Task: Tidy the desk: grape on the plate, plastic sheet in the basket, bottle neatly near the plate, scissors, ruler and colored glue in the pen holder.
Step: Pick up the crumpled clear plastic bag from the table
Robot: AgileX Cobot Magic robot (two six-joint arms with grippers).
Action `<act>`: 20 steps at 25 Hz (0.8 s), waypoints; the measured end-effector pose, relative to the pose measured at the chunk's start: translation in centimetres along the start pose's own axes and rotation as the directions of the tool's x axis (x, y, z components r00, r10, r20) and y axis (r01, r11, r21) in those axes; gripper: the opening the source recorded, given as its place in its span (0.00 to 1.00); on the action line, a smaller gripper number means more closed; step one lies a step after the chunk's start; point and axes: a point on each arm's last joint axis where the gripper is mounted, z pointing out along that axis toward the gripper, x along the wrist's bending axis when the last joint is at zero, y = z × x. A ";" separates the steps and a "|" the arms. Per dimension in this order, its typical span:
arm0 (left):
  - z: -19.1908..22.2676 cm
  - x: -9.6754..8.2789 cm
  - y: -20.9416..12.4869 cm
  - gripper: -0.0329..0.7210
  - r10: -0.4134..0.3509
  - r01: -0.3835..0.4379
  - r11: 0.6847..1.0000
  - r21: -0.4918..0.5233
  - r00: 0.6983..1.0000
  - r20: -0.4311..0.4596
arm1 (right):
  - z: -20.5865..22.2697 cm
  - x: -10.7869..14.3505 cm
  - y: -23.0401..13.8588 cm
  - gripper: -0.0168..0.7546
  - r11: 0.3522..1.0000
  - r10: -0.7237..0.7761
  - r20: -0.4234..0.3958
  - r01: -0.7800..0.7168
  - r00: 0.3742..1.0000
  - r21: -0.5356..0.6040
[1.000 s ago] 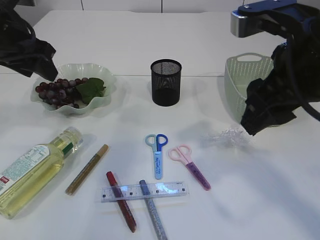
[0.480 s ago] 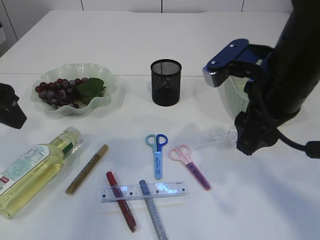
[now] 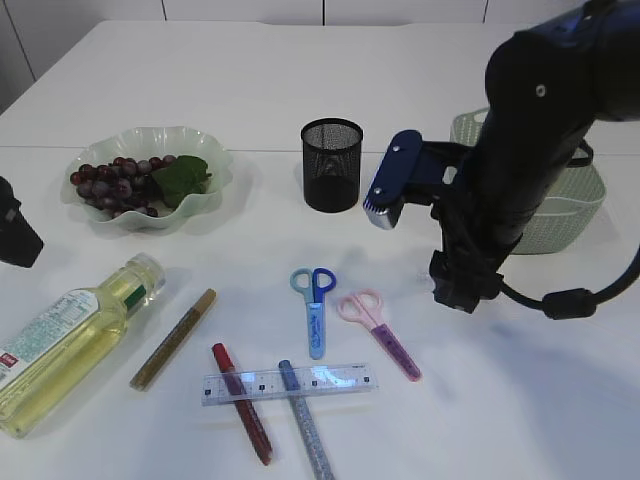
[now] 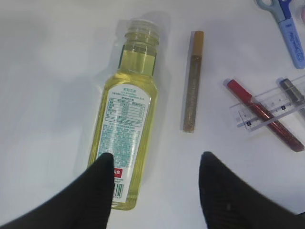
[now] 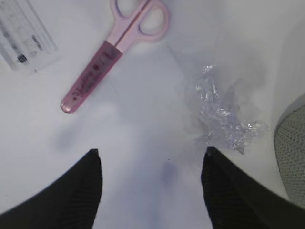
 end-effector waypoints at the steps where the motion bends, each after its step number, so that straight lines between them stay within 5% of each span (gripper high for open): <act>1: 0.0 0.0 0.0 0.59 0.000 0.000 1.000 0.002 1.000 0.000 | 0.7 -0.1 0.0 0.68 1.000 -0.021 0.004 0.021 1.000 0.020; 20: 0.0 0.0 0.1 0.59 -0.002 0.002 1.000 -0.007 1.000 0.001 | 5.2 -1.8 0.5 0.81 0.990 -0.135 0.159 0.125 0.978 0.070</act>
